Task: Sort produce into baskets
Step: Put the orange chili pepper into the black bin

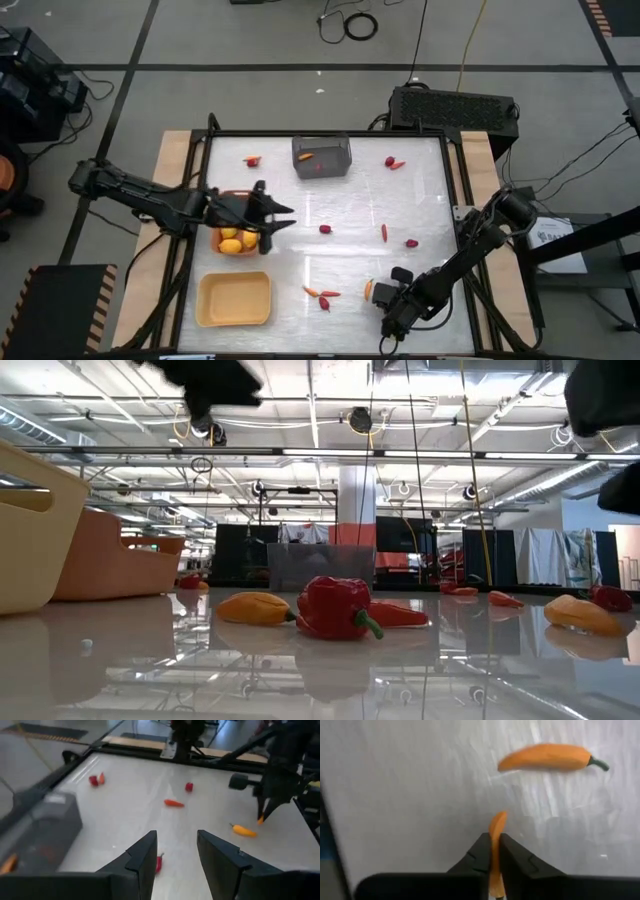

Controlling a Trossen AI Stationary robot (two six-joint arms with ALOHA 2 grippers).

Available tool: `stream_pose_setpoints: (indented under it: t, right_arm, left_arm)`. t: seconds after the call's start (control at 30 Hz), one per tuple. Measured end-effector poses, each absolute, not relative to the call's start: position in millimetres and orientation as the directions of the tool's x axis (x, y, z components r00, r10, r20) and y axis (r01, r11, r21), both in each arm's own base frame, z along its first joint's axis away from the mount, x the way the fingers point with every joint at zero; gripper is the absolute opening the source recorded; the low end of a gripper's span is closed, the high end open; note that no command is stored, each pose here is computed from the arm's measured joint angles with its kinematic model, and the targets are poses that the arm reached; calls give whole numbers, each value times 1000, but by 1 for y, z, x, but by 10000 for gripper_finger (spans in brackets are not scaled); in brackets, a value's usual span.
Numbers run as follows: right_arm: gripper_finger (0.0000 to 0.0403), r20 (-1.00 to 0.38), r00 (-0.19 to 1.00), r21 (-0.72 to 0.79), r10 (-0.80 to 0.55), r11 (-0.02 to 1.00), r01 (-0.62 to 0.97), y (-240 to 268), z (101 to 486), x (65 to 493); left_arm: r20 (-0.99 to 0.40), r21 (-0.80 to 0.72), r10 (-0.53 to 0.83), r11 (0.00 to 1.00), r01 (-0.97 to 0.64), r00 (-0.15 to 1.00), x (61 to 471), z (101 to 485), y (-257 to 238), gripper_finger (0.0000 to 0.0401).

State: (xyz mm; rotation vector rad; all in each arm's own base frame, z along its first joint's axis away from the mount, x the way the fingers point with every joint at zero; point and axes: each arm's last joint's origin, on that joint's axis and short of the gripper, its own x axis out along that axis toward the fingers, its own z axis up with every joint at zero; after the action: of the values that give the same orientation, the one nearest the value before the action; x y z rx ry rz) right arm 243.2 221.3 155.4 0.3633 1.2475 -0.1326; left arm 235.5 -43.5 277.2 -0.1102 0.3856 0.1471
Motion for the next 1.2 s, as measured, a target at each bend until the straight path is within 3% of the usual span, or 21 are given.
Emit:
stream_pose_setpoints:
  t: [0.17, 0.37, 0.77, 1.2]
  right_arm:
    - [8, -915, 385, 256, 118, 909, 329, 201, 180, 253]
    - [10, -869, 486, 288, 94, 894, 343, 152, 210, 276]
    - [10, -662, 734, 229, -154, 890, 394, 20, 244, 328]
    - [15, -586, 710, 169, -391, 798, 579, -88, 249, 325]
  left_arm:
    - [-366, -214, 129, 952, -218, 922, 210, 248, -36, 148]
    - [-319, -305, 116, 927, -217, 941, 208, 243, -37, 148]
    - [-267, -403, 81, 896, -188, 960, 213, 246, -41, 148]
    - [-279, -516, 141, 812, -272, 950, 215, 242, -42, 148]
